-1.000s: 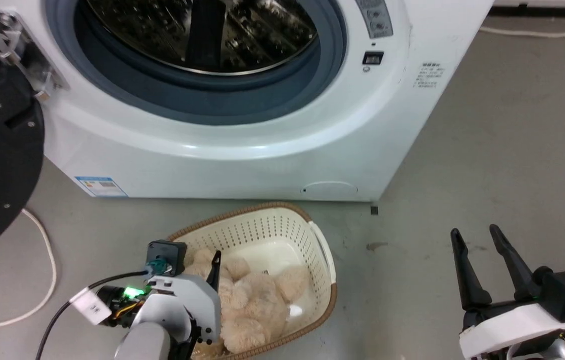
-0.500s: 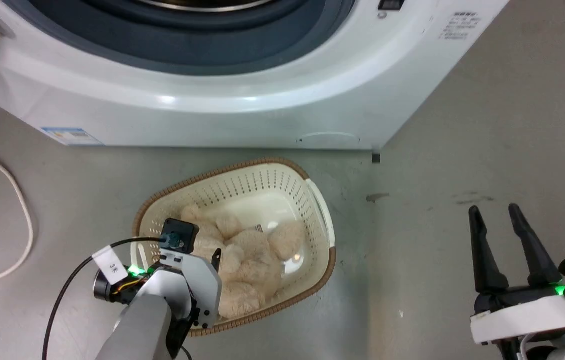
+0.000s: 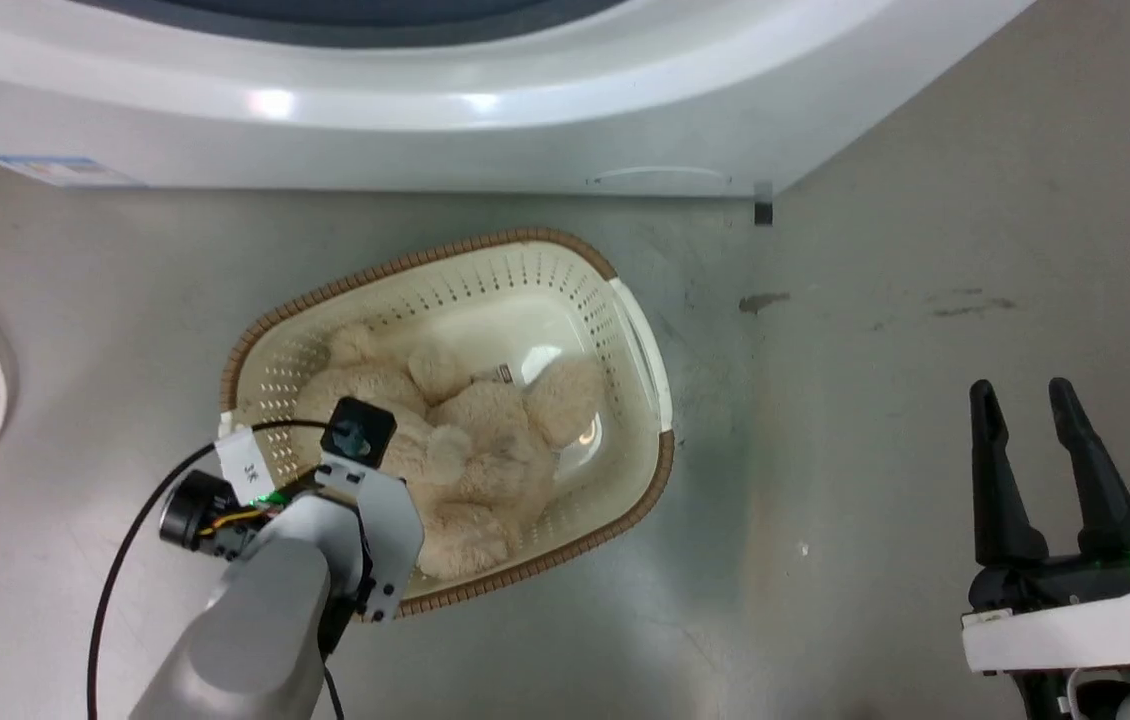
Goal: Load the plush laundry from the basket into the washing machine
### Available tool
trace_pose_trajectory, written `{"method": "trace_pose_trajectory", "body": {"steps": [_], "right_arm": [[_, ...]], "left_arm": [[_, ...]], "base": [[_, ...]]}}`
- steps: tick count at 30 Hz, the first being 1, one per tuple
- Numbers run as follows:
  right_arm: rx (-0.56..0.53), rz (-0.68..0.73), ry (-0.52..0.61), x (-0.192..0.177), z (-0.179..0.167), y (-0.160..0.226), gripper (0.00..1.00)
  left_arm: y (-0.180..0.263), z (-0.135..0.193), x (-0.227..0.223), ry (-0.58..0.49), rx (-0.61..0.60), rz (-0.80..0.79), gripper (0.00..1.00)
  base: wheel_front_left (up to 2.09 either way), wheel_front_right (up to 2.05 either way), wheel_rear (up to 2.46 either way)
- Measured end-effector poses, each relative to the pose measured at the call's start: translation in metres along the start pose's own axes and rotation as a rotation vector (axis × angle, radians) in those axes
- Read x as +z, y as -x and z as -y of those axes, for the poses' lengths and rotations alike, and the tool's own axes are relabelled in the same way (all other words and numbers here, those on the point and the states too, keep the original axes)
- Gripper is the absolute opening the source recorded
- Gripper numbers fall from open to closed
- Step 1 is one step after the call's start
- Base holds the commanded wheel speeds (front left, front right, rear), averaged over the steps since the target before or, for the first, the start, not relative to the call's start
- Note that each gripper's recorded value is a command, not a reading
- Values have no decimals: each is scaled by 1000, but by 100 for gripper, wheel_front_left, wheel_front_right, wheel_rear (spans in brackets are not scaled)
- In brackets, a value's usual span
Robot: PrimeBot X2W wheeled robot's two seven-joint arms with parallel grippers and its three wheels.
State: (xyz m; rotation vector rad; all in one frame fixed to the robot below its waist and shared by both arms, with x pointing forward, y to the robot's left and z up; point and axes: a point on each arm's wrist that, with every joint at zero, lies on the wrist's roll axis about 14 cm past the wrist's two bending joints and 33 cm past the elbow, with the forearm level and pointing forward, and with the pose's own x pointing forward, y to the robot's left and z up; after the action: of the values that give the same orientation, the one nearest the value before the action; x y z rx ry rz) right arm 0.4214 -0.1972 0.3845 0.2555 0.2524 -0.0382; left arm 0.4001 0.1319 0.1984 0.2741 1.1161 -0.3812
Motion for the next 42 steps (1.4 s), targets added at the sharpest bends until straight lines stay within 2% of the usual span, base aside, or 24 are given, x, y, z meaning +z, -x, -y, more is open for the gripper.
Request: {"method": "trace_pose_trajectory", "body": {"steps": [12, 25, 26, 27, 28, 42], "right_arm": [[-43, -39, -46, -25, 14, -9, 100], [-84, -72, -88, -51, 27, -19, 100], [-87, -74, -92, -53, 28, -19, 100], [-90, -77, -94, -54, 29, -20, 100], [-94, -76, -98, -56, 30, -20, 100], [-110, -77, -169, -73, 33, -33, 100]], "left_arm": [[-39, 2, -26, -52, -25, -115, 100], [-77, 7, -41, -92, -71, -157, 100], [-79, 8, -44, -93, -77, -168, 92], [-82, 9, -44, -94, -83, -173, 44], [-85, 10, -44, -99, -90, -177, 0], [-97, 19, -59, -122, -160, -236, 0]], "base": [[0, 0, 0], [0, 0, 0], [0, 0, 0], [0, 0, 0], [0, 0, 0], [0, 0, 0]]}}
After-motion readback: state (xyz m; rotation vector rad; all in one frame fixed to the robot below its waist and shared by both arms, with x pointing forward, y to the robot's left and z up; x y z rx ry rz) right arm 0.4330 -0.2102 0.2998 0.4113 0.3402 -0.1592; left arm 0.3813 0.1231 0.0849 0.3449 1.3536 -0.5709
